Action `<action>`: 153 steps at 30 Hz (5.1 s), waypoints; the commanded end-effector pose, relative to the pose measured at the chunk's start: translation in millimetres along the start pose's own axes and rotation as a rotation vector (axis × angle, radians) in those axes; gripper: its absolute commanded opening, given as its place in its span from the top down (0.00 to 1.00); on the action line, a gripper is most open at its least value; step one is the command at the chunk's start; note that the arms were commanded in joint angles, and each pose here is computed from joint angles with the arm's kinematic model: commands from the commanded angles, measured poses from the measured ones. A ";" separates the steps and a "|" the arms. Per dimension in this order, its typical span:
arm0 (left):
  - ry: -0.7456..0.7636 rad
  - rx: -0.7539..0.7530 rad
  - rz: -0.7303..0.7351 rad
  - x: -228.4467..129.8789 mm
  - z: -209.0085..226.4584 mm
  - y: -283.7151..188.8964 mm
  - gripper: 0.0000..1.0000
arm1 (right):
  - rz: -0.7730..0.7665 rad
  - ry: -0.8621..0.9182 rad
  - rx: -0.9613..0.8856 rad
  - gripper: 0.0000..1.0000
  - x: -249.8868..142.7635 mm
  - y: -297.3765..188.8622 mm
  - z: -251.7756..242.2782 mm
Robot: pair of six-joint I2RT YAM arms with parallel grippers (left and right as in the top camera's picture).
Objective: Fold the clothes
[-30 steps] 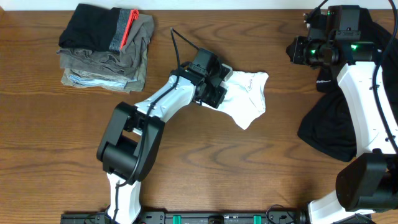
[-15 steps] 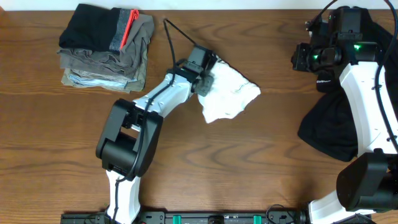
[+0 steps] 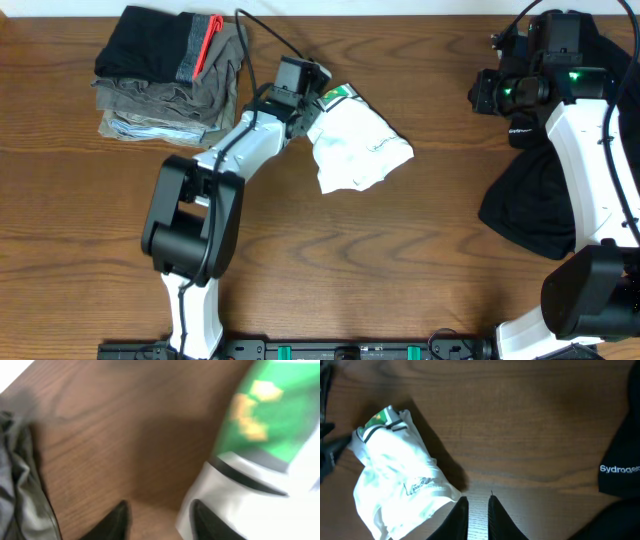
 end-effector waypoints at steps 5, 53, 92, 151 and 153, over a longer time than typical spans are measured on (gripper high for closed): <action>0.328 -0.146 -0.186 54.1 -63.8 -114.6 0.34 | -0.023 0.009 -0.018 0.75 4.1 -1.3 -13.3; 0.570 0.135 0.151 -9.3 -152.7 5.0 0.94 | -0.010 -0.006 -0.021 0.75 1.7 -1.4 -14.4; 0.035 0.898 -0.452 53.1 233.6 -166.5 0.93 | -0.015 -0.002 -0.004 0.75 2.8 -1.5 -13.1; -0.379 0.633 -0.339 49.1 200.2 -53.8 0.02 | 0.016 -0.029 0.011 0.57 -3.1 7.2 0.3; -0.375 0.630 -0.388 64.6 194.4 -77.1 0.02 | 0.018 -0.028 0.012 0.56 -3.0 8.7 -0.2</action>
Point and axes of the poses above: each gripper's point midway between its finger pads, its own y axis out along the fingers, its own z axis along the line the jaws close on, x = y × z, the point moved 7 cm from there along -y, back along the fingers
